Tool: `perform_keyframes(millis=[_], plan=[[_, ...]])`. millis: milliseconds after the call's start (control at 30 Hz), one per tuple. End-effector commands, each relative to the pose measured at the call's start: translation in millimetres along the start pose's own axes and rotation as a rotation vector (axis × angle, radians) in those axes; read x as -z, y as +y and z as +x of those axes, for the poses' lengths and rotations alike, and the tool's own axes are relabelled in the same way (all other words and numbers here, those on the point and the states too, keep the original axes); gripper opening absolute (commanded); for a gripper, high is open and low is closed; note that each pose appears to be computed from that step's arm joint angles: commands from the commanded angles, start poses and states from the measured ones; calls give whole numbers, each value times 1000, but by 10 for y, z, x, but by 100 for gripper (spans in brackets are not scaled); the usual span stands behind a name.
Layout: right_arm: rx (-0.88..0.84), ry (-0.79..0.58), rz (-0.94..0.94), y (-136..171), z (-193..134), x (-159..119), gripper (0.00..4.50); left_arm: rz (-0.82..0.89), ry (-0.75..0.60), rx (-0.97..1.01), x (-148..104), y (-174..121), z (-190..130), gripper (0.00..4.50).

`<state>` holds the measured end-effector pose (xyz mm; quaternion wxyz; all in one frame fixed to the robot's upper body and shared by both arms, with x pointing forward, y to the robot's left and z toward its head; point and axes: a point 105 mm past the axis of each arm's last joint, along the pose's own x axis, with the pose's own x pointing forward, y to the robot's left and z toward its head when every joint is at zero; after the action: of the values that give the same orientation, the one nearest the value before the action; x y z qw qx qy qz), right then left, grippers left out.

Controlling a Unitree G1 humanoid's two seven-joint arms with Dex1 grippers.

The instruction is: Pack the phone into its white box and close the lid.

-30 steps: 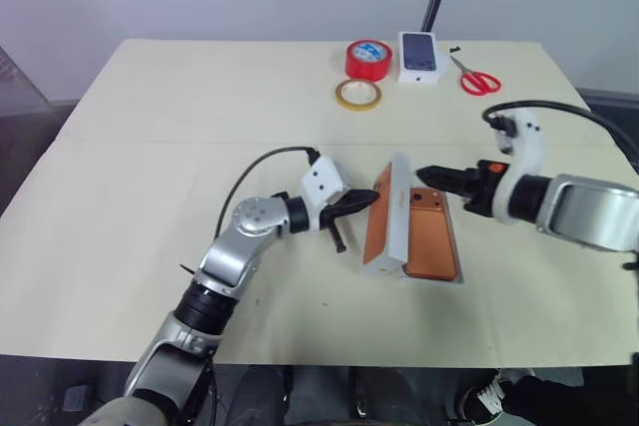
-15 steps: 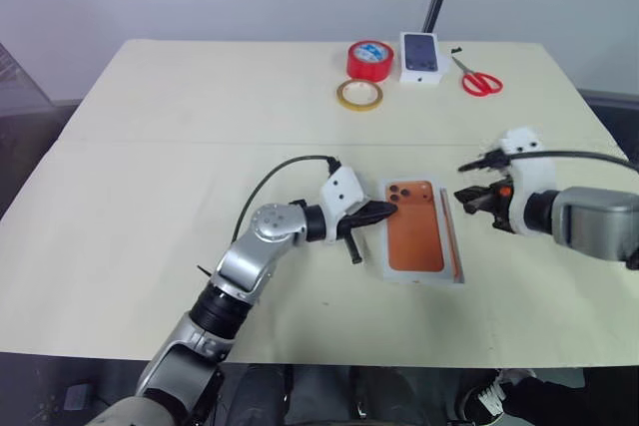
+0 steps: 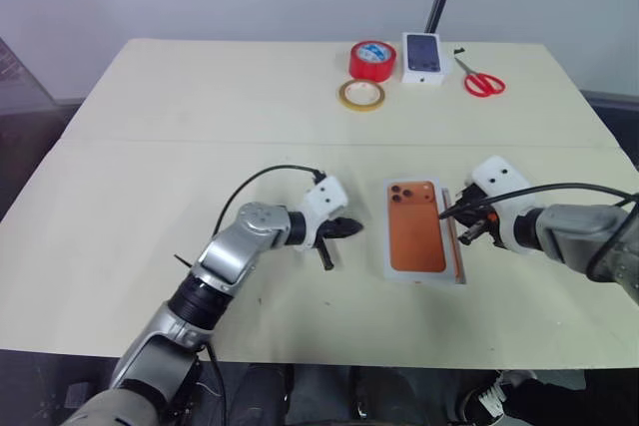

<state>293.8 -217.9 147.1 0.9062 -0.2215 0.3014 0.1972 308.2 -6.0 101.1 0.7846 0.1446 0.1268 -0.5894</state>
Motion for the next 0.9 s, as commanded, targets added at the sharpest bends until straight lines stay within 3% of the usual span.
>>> perform_keyframes(millis=[33,333,900], plan=[[15,-18,-33,-15,-34,-45,6,48,-19,26,-127,-39,115,0],[12,-9,-40,21,-47,-11,6,24,-99,57,-325,-123,258,0],[28,19,-25,-1,-36,86,6,13,-138,80,-422,-192,292,0]])
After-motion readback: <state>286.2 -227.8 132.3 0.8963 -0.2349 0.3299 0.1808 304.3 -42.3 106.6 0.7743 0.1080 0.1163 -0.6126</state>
